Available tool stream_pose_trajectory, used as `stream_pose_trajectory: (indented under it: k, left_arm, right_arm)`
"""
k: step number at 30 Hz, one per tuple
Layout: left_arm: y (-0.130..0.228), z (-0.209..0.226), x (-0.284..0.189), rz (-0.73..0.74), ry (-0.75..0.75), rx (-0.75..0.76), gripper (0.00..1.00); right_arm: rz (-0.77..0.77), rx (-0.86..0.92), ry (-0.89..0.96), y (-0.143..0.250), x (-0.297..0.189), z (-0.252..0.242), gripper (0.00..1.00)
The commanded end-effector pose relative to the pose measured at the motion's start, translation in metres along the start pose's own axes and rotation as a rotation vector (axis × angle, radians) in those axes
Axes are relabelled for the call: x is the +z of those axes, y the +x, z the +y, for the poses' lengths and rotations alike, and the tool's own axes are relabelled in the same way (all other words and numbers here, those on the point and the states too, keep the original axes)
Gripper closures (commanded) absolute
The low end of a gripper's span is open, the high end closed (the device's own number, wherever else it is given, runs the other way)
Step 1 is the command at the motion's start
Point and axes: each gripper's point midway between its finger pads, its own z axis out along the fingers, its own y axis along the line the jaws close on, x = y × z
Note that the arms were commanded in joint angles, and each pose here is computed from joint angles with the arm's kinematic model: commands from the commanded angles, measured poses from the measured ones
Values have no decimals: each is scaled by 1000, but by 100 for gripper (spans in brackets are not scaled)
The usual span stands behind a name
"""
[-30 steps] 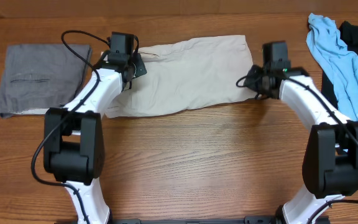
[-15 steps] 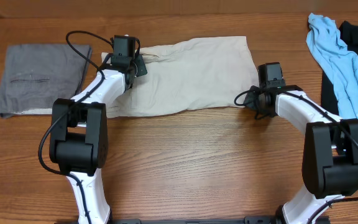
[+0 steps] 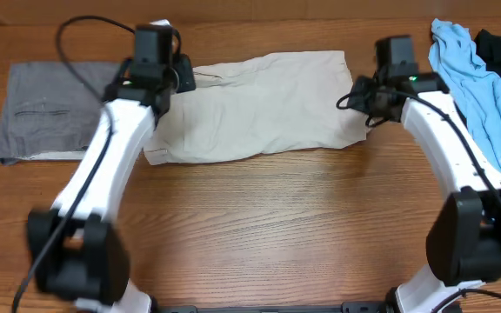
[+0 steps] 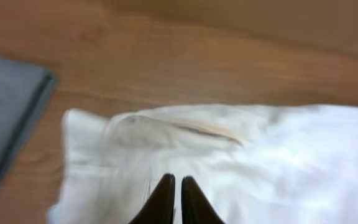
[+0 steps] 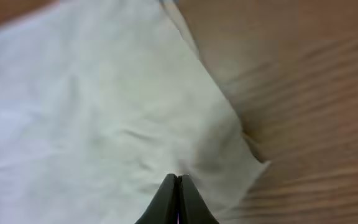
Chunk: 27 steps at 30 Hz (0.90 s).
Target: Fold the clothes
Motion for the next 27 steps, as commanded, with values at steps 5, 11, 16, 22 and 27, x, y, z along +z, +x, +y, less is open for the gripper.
stream_pose_trajectory:
  k: [5, 11, 16, 22, 27]
  left_arm:
    - [23, 5, -53, 116, -17, 16, 87]
    - [55, 15, -46, 247, -62, 16, 87]
    - [66, 18, -38, 292, -84, -30, 85]
    - [73, 19, -35, 319, -89, -37, 86]
    - [75, 19, -36, 331, -91, -37, 88]
  right_arm:
    - [72, -26, -86, 16, 22, 14, 96]
    - [144, -21, -86, 39, 70, 9, 96]
    - [241, -11, -43, 65, 99, -4, 96]
    - [357, 29, 74, 94, 98, -30, 96]
    - [404, 109, 337, 109, 80, -82, 96]
